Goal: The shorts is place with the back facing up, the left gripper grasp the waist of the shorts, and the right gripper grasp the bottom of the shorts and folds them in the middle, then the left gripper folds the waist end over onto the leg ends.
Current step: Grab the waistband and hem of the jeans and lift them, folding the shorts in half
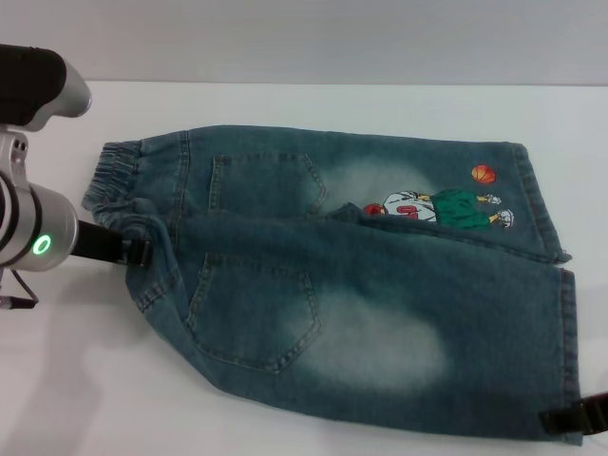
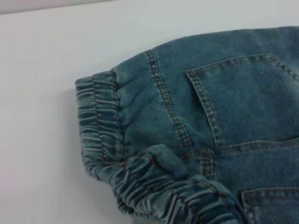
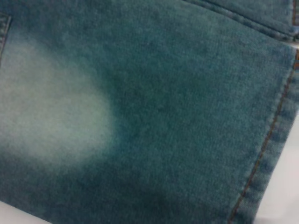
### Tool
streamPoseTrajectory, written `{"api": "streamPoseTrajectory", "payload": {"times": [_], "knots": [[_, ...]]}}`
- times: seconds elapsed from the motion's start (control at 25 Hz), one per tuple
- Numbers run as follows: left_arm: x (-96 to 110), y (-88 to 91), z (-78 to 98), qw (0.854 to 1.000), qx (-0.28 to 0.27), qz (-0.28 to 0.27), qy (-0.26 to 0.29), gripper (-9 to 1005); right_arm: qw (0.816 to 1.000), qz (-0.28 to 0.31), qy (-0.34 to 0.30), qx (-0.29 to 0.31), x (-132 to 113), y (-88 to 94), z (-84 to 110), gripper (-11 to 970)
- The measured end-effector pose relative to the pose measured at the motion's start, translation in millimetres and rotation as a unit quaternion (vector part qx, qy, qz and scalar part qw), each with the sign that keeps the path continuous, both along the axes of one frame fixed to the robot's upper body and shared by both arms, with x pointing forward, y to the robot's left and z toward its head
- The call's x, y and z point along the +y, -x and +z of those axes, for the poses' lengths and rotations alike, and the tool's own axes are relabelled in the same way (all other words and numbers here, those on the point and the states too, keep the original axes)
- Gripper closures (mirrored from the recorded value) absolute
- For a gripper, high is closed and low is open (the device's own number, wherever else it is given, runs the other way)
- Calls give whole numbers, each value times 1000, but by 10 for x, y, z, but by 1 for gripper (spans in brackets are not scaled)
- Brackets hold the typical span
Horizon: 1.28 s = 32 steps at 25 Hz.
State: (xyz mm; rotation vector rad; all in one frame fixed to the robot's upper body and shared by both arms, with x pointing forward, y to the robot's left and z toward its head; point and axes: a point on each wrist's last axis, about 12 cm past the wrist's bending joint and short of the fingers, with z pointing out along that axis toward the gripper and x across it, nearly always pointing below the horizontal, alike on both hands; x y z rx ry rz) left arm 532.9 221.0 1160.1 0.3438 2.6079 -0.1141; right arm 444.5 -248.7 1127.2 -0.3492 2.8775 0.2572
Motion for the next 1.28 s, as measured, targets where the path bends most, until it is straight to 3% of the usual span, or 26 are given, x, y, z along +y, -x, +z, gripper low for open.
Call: {"api": "streamPoseTrajectory", "payload": {"times": [0.72,1.28], "knots": [[-11,0,-9,1000,1,-2,5,775,1000,10,-8,4,88,-8,-94,320],[-31,5,-20,1000,2,-7,5,774,999,31,-23,-9,164,-22,-45,419]]}}
